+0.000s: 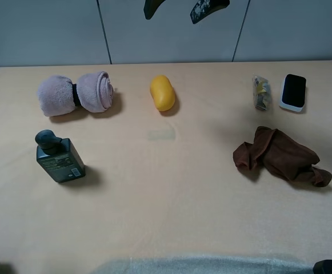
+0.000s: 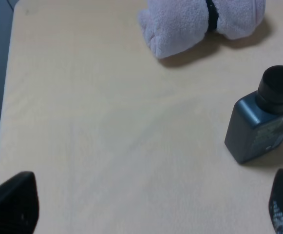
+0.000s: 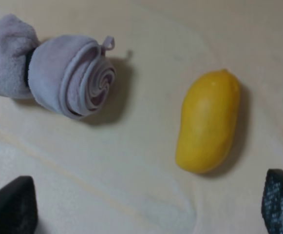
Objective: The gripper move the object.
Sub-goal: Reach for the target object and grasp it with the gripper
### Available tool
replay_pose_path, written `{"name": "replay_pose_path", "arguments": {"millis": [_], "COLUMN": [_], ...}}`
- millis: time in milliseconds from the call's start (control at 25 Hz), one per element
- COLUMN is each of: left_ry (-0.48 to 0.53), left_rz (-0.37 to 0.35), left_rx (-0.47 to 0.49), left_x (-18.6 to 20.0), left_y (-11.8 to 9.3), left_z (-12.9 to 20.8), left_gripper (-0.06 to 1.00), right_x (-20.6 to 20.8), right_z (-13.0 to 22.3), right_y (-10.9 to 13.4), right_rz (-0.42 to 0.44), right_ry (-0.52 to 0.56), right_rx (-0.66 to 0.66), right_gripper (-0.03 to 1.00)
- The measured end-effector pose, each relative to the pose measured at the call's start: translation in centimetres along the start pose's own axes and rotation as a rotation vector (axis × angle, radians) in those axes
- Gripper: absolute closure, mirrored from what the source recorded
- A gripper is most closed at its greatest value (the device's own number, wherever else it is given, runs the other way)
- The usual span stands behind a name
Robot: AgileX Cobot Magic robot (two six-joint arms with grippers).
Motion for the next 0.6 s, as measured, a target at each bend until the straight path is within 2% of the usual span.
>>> {"name": "replay_pose_path", "arguments": {"millis": [320, 600], "left_ry": [0.0, 0.0], "left_rz": [0.0, 0.0], "left_rx": [0.0, 0.0], "left_x": [0.0, 0.0], "left_y": [0.0, 0.0], "left_z": [0.0, 0.0], "left_gripper": [0.01, 0.01], "right_x": [-3.6, -6.4], "right_z": [0.6, -0.1], "right_y": [-0.9, -1.9], "right_rz": [0.019, 0.067], "right_ry": [0.091, 0.164], "right_rx": [-0.081, -0.086], "right_gripper": [0.28, 0.28]}}
Point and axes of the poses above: a point on each arm's last joint axis where the gripper is mounted, x pointing back along that axis away from the gripper, y along the wrist's bending axis when the last joint is at zero, z = x × y, the point moved 2 cm from there along -x, pointing out along that axis toward the gripper, and after that the axes turned 5 degrees about x, right-handed, at the moved point
